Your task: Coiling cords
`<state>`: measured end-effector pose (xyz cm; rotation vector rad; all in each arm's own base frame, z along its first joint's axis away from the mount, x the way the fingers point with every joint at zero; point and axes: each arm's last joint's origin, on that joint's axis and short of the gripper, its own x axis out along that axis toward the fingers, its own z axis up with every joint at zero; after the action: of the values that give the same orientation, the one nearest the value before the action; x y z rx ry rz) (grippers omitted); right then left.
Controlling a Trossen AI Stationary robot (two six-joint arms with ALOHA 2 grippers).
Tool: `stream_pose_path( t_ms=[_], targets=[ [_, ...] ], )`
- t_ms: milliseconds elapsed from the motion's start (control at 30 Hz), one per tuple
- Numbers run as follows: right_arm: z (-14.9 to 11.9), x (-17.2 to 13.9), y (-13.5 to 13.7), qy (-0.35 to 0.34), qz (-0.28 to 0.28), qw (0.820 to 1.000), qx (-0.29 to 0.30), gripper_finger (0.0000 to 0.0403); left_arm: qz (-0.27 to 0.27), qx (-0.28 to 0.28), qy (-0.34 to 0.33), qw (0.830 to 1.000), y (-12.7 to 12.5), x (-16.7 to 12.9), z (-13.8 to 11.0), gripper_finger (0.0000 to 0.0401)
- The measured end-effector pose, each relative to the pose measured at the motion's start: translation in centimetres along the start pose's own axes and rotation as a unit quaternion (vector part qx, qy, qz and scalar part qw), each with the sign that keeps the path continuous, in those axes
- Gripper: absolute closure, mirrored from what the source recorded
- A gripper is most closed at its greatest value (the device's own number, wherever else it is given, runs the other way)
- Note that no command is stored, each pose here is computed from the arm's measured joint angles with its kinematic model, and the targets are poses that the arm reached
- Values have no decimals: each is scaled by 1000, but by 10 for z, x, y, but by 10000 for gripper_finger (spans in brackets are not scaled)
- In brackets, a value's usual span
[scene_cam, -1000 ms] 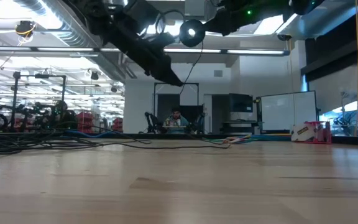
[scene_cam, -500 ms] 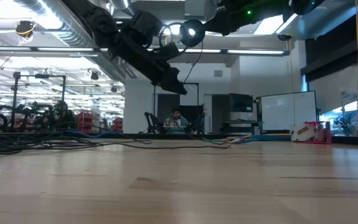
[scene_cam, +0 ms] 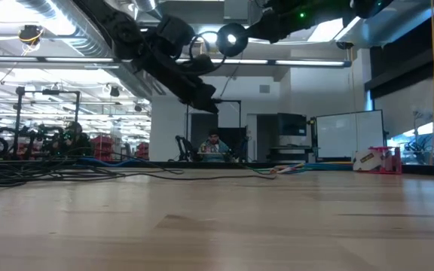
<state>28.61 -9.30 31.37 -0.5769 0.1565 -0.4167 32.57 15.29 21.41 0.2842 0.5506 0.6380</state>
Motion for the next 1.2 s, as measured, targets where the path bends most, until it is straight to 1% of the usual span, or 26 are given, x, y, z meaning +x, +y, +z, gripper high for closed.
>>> stream_pose_path(
  t_ms=[67,133,267,500,633,733,900,1033,1200],
  targets=[
    [0,0,1,-1,6,1000,-1,393,35,3,13,999,4,-4,1,393],
    [-1,0,1,1,11,1000,-2,393,56,-2,18,998,9,-12,5,397],
    [-2,0,2,8,16,1000,-14,393,66,-33,2,997,22,-35,19,395],
    [-6,0,4,26,28,998,-41,393,79,-59,-46,994,45,-82,42,395],
    [-6,0,4,26,28,998,-44,393,86,-72,-80,990,57,-108,52,399],
    [-7,1,5,31,22,998,-50,393,69,-83,-111,988,59,-124,58,397],
    [-14,9,8,55,-6,996,-72,393,6,-91,-155,984,50,-137,67,399],
    [-17,15,9,62,-32,994,-82,393,-34,-91,-172,980,35,-136,72,397],
    [-19,19,11,59,-38,994,-81,393,-56,-84,-210,973,13,-128,81,399]
  ],
)
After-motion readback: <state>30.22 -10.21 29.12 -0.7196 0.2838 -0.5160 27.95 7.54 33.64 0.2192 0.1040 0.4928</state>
